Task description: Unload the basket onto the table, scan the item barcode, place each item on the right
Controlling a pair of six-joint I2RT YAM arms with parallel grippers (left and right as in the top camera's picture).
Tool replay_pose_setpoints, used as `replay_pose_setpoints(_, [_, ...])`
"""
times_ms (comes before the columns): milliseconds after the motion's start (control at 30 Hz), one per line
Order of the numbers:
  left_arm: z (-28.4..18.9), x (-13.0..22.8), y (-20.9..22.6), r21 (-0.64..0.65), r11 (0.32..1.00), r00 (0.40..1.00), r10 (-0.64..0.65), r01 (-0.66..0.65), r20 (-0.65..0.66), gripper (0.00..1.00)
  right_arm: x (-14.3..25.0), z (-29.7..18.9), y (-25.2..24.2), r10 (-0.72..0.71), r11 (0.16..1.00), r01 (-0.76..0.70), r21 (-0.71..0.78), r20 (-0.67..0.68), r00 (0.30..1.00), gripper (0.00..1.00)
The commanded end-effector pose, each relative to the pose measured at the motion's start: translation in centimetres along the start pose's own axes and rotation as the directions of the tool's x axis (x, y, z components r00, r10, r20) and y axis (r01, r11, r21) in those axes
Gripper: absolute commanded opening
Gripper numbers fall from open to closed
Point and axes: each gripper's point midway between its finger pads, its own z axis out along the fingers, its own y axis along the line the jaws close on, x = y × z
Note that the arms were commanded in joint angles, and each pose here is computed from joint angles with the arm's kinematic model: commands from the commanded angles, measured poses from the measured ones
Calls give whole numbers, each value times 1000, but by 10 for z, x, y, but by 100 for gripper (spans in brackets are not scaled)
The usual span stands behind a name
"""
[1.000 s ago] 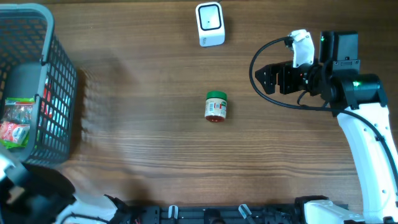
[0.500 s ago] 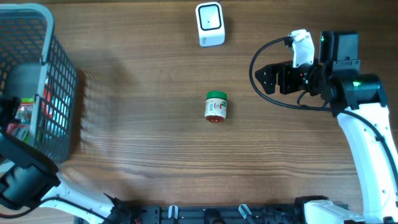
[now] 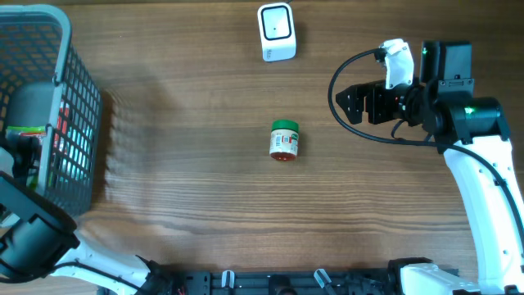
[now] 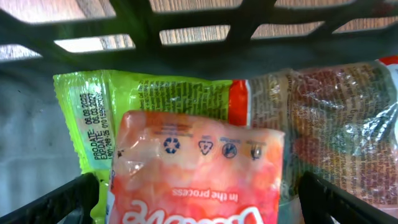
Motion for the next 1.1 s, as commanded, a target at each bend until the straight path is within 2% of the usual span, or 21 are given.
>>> replay_pose_setpoints(0, [20, 37, 16, -31, 999, 994, 12, -15, -107, 95, -7, -3, 4, -10, 1000, 10, -12, 17, 1000, 100])
replay_pose_setpoints(167, [24, 44, 19, -36, 999, 993, 14, -18, -114, 65, -7, -3, 4, -10, 1000, 10, -12, 17, 1000, 100])
replay_pose_setpoints(200, [25, 44, 19, -36, 999, 993, 14, -18, -115, 50, -7, -3, 4, -10, 1000, 10, -12, 17, 1000, 100])
replay_pose_setpoints(233, [25, 44, 19, -36, 999, 993, 14, -18, -116, 24, -7, -3, 4, -10, 1000, 10, -12, 17, 1000, 100])
replay_pose_setpoints(267, [25, 45, 19, -32, 999, 993, 14, -18, -118, 12, -7, -3, 4, -10, 1000, 10, -12, 17, 1000, 100])
replay_pose_setpoints(300, [23, 44, 17, -22, 1000, 993, 18, -20, -120, 4, -7, -3, 4, -10, 1000, 10, -12, 17, 1000, 100])
replay_pose_setpoints(500, [-38, -4, -4, 52, 999, 1000, 3, -2, -10, 4, -7, -3, 4, -10, 1000, 10, -12, 17, 1000, 100])
replay_pose_setpoints(600, [-110, -48, -18, 156, 988, 990, -36, 14, 138, 4, -7, -3, 4, -9, 1000, 9, -12, 17, 1000, 100])
replay_pose_setpoints(733, [-216, -84, -21, 303, 953, 935, -115, 8, 336, 4, -7, -3, 4, -10, 1000, 10, -12, 17, 1000, 100])
replay_pose_setpoints(900, [-327, -84, -7, 445, 895, 843, -205, -44, 497, 4, -7, -3, 4, -10, 1000, 10, -12, 17, 1000, 100])
replay_pose_setpoints(967, [-359, -75, -2, 483, 873, 816, -226, -72, 532, 4, -7, -3, 4, -9, 1000, 10, -12, 18, 1000, 100])
replay_pose_setpoints(1067, [-382, -57, 2, 510, 854, 812, -224, -103, 539, 4, -7, -3, 4, -10, 1000, 10, -12, 17, 1000, 100])
